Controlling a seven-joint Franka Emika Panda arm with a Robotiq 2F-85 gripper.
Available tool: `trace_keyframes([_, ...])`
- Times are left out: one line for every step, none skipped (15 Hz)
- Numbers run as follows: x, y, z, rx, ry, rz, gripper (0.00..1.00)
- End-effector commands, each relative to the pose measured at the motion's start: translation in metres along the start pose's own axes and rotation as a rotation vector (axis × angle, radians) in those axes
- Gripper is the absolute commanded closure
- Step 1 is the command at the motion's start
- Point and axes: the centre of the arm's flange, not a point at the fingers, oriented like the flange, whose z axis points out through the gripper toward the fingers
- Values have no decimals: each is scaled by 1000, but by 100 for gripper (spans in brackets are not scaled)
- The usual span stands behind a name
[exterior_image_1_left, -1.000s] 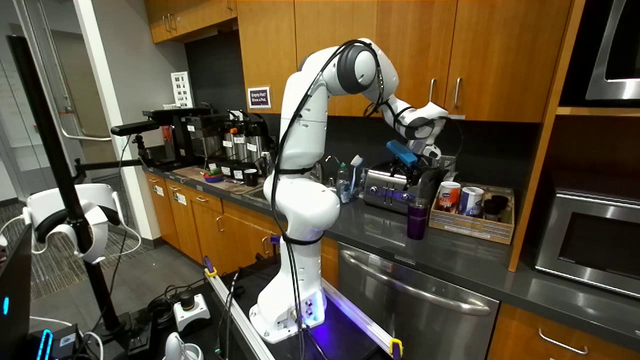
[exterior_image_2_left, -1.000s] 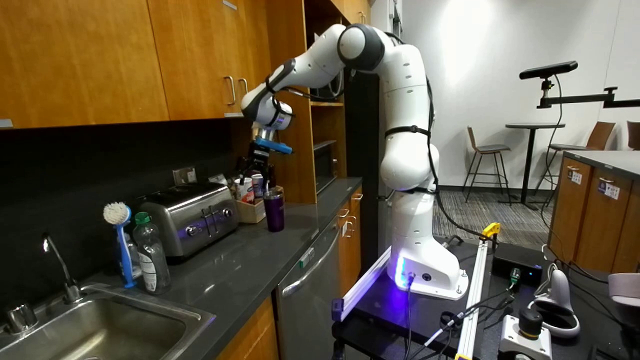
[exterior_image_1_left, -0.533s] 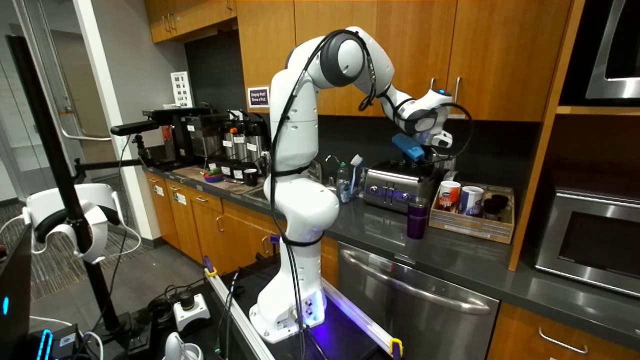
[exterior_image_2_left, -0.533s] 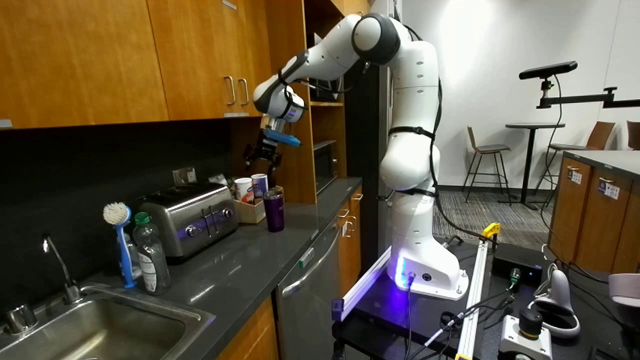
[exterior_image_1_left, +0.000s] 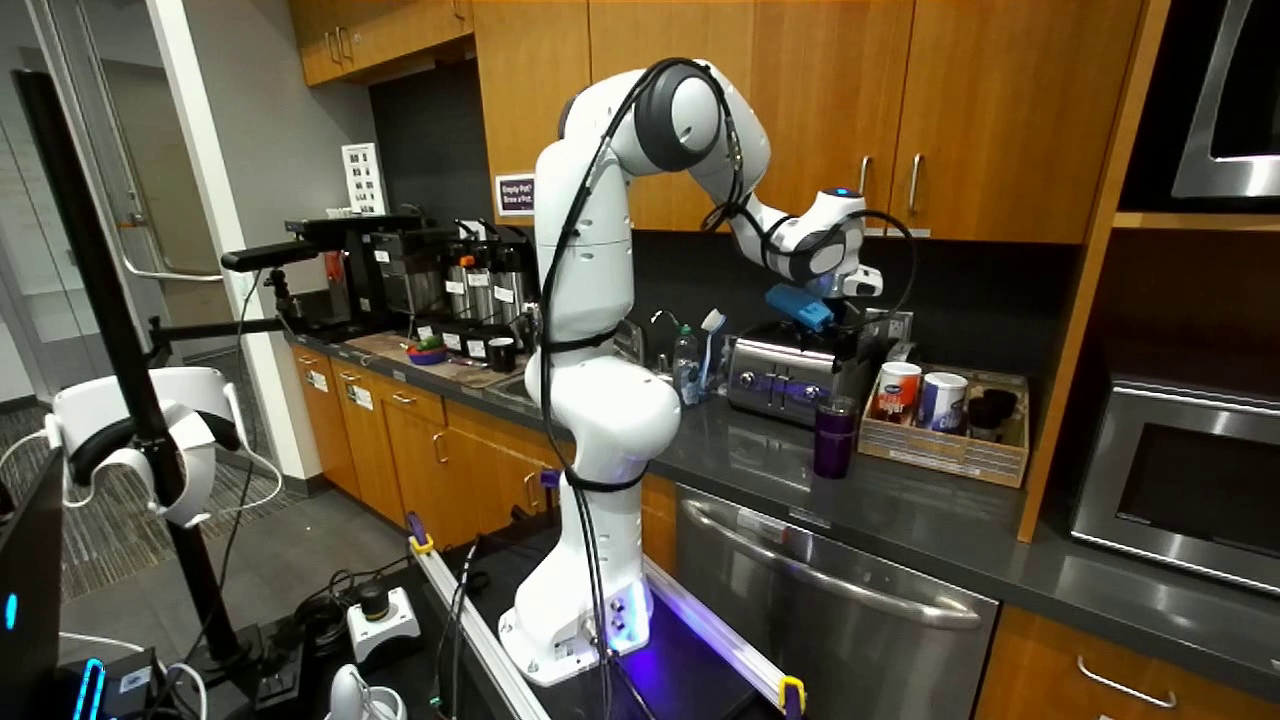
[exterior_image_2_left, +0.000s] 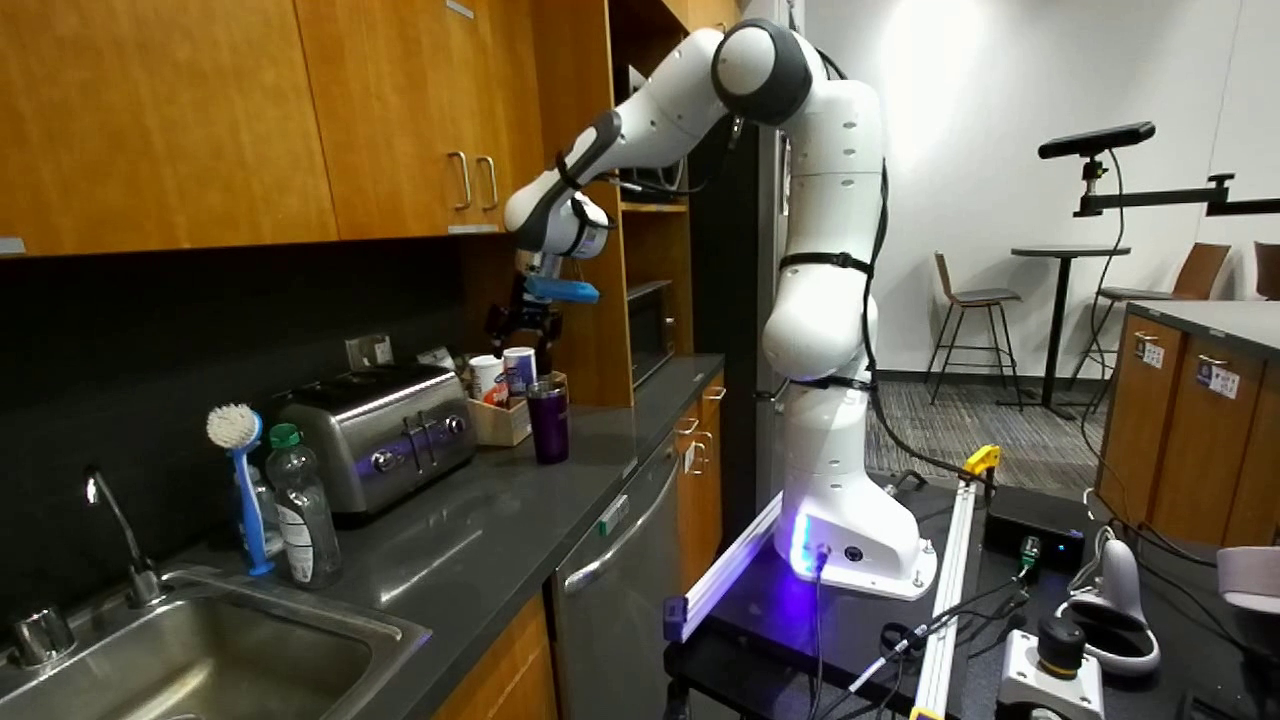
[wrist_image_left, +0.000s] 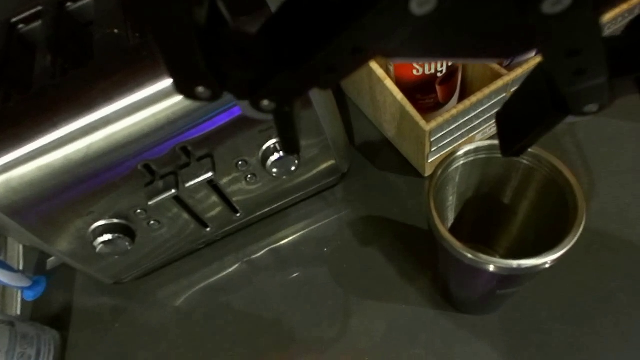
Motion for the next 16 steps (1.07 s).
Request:
trace_keyframes([-11, -3, 6, -38, 0, 3, 0])
trace_keyframes([-13, -2, 9, -47, -10, 3, 0])
trace_keyframes([-15, -2, 13, -53, -20, 3, 0])
trace_keyframes([-16, -1, 17, -61, -27, 1, 0])
trace_keyframes([-17, 1, 21, -65, -39, -1, 0])
trace_keyframes([-18, 1, 24, -68, -54, -4, 0])
trace_keyframes([-18, 2, 29, -59, -82, -13, 0])
trace_keyframes([-17, 1, 33, -47, -112, -16, 0])
trace_keyframes([-16, 0, 38, -26, -150, -28, 0])
trace_keyframes([-17, -1, 42, -25, -174, -29, 0])
trace_keyframes([-17, -2, 47, -18, -197, -36, 0])
trace_keyframes([-17, -3, 50, -12, -215, -44, 0])
trace_keyframes([-17, -3, 53, -9, -230, -50, 0])
trace_keyframes([-16, -4, 55, -5, -241, -53, 0])
trace_keyframes([-16, -3, 56, -3, -249, -56, 0])
trace_keyframes([-14, -3, 56, -1, -252, -54, 0])
